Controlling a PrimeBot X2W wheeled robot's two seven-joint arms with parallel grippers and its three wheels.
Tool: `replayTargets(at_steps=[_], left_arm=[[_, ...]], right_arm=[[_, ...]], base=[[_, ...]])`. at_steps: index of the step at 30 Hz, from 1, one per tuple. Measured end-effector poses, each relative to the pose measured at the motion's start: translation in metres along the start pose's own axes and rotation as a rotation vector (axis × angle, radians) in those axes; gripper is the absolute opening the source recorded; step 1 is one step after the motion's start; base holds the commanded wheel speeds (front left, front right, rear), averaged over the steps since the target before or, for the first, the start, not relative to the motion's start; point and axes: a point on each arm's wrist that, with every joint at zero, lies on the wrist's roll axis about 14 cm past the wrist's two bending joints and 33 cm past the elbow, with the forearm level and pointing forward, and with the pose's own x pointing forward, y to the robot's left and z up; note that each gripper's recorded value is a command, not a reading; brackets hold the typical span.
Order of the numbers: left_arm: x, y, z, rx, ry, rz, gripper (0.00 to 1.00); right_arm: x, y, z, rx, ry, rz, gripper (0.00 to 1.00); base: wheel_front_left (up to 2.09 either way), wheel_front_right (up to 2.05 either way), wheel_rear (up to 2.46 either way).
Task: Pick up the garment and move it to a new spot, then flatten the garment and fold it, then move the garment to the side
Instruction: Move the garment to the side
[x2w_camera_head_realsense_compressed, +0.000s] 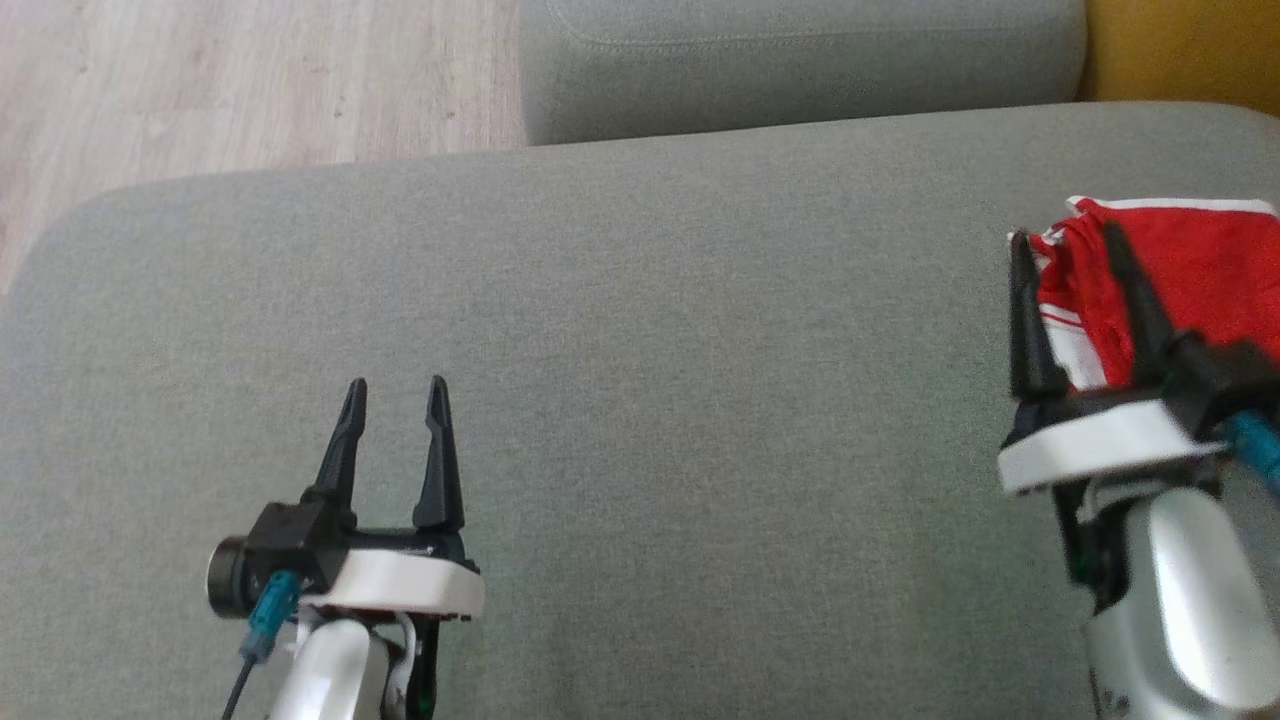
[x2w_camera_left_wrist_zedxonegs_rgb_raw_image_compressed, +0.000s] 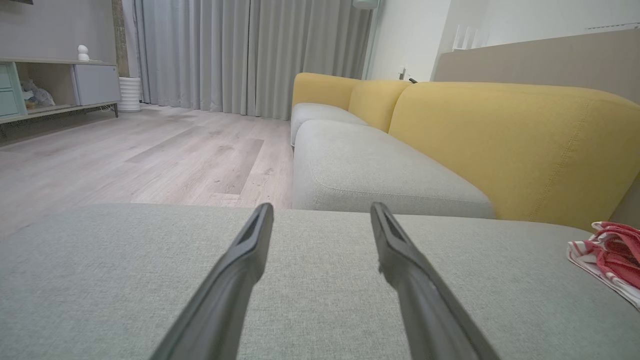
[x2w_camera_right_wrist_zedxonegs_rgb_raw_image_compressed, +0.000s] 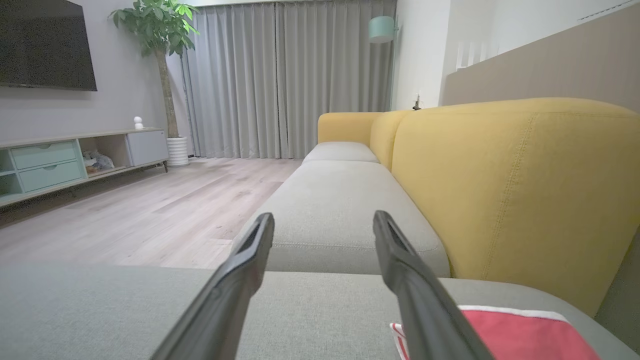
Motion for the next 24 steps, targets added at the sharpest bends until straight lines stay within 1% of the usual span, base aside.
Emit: replayTargets(at_steps=[2, 4, 5, 6, 8, 11, 19, 24], left_arm=[[-0.003, 0.002, 0.001, 0.001, -0.004, 0.011, 1.0], [-0.006, 0.003, 0.005, 0.026, -0.016, 0.016, 1.0], [-0.007, 0.003, 0.005, 0.027, -0.018, 0.017, 1.0], [-0.007, 0.003, 0.005, 0.027, -0.018, 0.017, 1.0], [-0.011, 0.004, 0.003, 0.026, -0.011, 0.022, 1.0], [-0.017, 0.007, -0.002, 0.024, 0.004, 0.032, 1.0], [-0.019, 0.011, -0.004, 0.019, 0.008, 0.045, 1.0], [-0.018, 0.011, -0.007, -0.005, 0.018, 0.051, 1.0]], right_arm=[[-0.007, 0.007, -0.011, 0.008, 0.019, 0.019, 1.0], [-0.019, 0.014, -0.027, 0.04, 0.049, 0.027, 1.0], [-0.025, 0.015, -0.035, 0.064, 0.066, 0.025, 1.0], [-0.025, 0.015, -0.035, 0.064, 0.066, 0.025, 1.0], [-0.039, 0.015, -0.052, 0.109, 0.106, 0.009, 1.0], [-0.052, 0.017, -0.068, 0.126, 0.149, 0.005, 1.0], [-0.057, 0.021, -0.073, 0.127, 0.161, 0.014, 1.0], [-0.056, 0.022, -0.072, 0.126, 0.157, 0.016, 1.0]], base=[[0.0, 0.0, 0.0], [0.0, 0.0, 0.0], [0.0, 0.0, 0.0], [0.0, 0.0, 0.0], [0.0, 0.0, 0.0], [0.0, 0.0, 0.0], [0.0, 0.0, 0.0], [0.0, 0.0, 0.0]])
